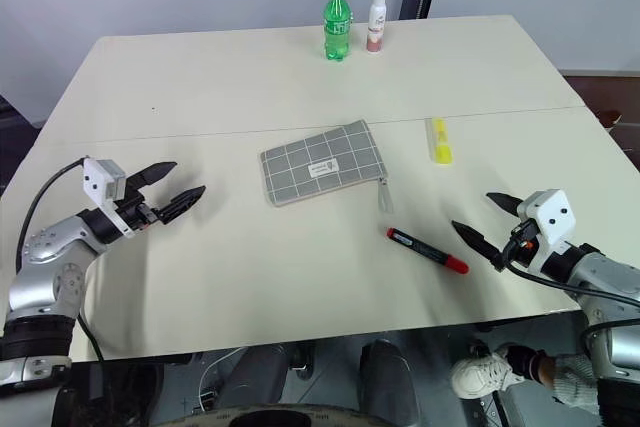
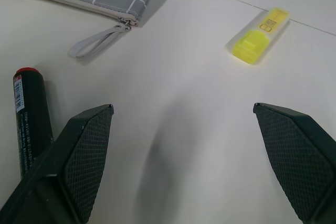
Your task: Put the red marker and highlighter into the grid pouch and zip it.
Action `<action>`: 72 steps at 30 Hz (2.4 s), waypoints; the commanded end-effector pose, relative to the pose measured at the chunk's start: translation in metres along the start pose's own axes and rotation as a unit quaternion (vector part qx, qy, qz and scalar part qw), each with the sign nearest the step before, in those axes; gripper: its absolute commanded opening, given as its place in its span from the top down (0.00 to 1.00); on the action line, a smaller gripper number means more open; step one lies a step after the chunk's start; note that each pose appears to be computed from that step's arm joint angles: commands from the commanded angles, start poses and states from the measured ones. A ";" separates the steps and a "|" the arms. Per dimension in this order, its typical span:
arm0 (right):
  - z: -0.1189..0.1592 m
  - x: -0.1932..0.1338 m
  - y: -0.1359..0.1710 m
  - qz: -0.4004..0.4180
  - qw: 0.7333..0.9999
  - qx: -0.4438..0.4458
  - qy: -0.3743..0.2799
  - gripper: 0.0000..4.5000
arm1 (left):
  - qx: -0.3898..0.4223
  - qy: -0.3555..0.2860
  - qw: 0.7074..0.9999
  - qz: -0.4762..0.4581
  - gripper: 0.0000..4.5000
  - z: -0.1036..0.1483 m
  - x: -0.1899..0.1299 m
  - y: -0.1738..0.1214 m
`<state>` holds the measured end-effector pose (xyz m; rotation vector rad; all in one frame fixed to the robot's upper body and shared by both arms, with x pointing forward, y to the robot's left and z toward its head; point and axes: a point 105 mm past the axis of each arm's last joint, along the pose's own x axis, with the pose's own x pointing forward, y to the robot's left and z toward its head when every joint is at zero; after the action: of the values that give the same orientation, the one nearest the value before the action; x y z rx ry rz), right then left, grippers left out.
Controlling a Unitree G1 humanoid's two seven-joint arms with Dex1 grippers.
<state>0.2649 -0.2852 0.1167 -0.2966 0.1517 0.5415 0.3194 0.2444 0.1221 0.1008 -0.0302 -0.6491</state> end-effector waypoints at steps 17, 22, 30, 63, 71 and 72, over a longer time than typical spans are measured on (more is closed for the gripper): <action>0.011 0.000 -0.002 -0.005 1.000 -0.019 -0.017 0.02 | 0.069 -0.028 0.997 -0.035 0.00 0.016 0.003 -0.002; 0.012 0.001 -0.002 -0.005 1.000 -0.019 -0.018 0.02 | 0.082 -0.031 0.995 -0.044 0.00 0.016 0.001 -0.005; 0.014 0.003 -0.001 -0.003 1.000 -0.018 -0.020 0.02 | 0.091 -0.033 0.994 -0.046 0.00 0.016 0.001 -0.007; 0.079 0.195 0.060 0.023 0.987 -0.150 -0.058 0.99 | 0.453 -0.039 0.880 -0.138 0.00 0.006 0.058 -0.033; 0.050 0.204 0.061 0.051 0.977 -0.208 0.001 0.99 | 0.495 -0.031 0.852 -0.167 0.00 -0.007 0.065 -0.040; 0.050 0.204 0.062 0.052 0.978 -0.202 -0.003 0.99 | 0.498 -0.034 0.851 -0.164 0.00 -0.006 0.068 -0.040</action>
<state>0.4090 -0.1216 0.1028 -0.6837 0.0633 0.6676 0.3472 0.1738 0.1076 1.0891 -0.4044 -0.9367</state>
